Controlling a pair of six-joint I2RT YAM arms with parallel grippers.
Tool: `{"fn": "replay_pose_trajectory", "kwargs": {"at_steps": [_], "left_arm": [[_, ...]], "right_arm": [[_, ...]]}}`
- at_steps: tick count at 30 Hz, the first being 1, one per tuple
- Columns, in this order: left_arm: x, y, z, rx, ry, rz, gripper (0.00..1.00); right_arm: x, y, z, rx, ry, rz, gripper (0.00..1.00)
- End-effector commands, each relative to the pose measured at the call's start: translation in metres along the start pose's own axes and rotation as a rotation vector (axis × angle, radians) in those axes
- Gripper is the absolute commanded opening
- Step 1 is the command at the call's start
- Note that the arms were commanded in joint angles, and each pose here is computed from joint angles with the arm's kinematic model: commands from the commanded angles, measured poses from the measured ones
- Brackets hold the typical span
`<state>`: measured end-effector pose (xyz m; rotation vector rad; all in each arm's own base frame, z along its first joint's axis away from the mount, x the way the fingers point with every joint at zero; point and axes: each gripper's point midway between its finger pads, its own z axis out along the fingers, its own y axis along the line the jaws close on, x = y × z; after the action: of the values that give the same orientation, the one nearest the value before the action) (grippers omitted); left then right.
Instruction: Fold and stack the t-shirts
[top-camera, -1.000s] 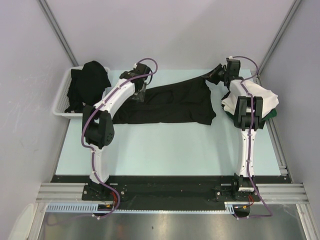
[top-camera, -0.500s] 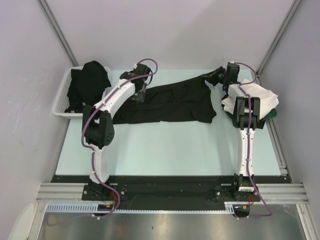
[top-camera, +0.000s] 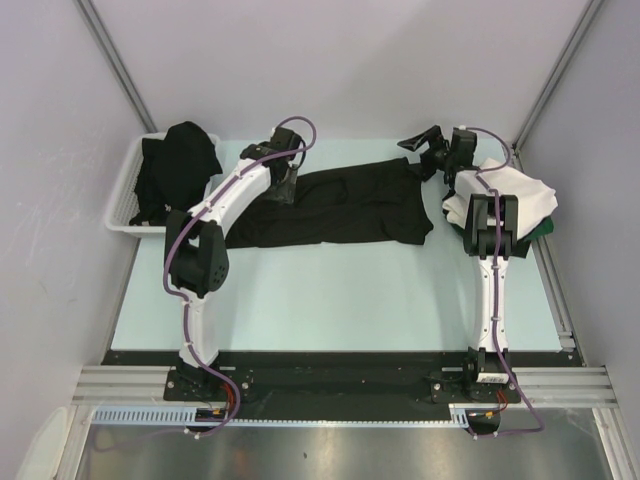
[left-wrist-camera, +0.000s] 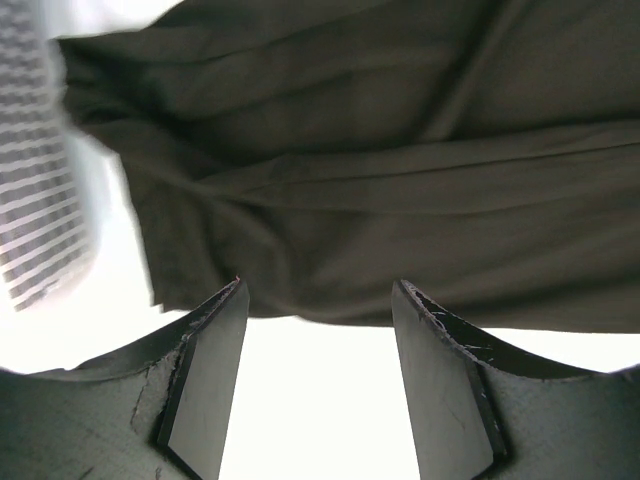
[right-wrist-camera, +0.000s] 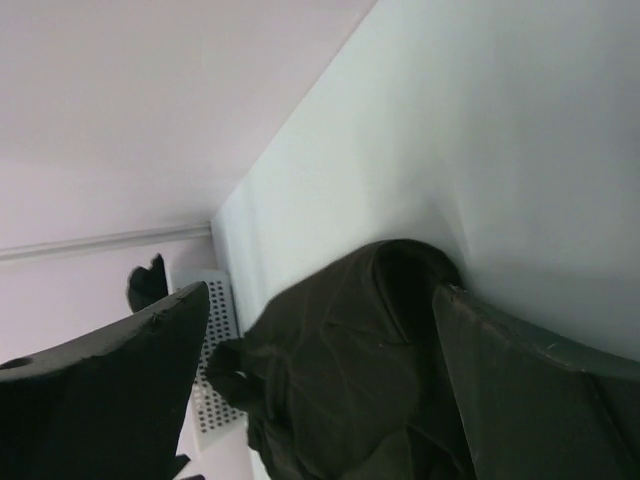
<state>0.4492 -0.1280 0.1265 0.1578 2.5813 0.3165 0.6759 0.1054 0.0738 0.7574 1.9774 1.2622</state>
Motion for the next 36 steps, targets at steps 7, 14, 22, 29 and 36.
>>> {"fn": "replay_pose_trajectory", "kwargs": {"at_steps": [7, 14, 22, 29, 36], "left_arm": [[-0.059, -0.115, -0.006, 0.536, -0.169, -0.175, 0.64], [-0.081, -0.168, 0.012, 0.727, -0.199, -0.220, 0.64], [-0.090, -0.203, 0.035, 0.801, -0.207, -0.208, 0.64], [-0.103, -0.214, 0.036, 0.846, -0.249, -0.223, 0.65], [-0.096, -0.228, 0.051, 0.858, -0.225, -0.227, 0.63]], "right_arm": [[0.007, 0.101, -0.071, 0.044, -0.016, -0.441, 1.00], [0.044, 0.107, -0.110, 0.115, 0.039, -0.490, 1.00], [0.073, 0.083, -0.139, 0.191, 0.101, -0.487, 1.00], [0.078, 0.076, -0.151, 0.226, 0.126, -0.501, 1.00], [0.084, 0.072, -0.157, 0.236, 0.144, -0.499, 1.00]]}}
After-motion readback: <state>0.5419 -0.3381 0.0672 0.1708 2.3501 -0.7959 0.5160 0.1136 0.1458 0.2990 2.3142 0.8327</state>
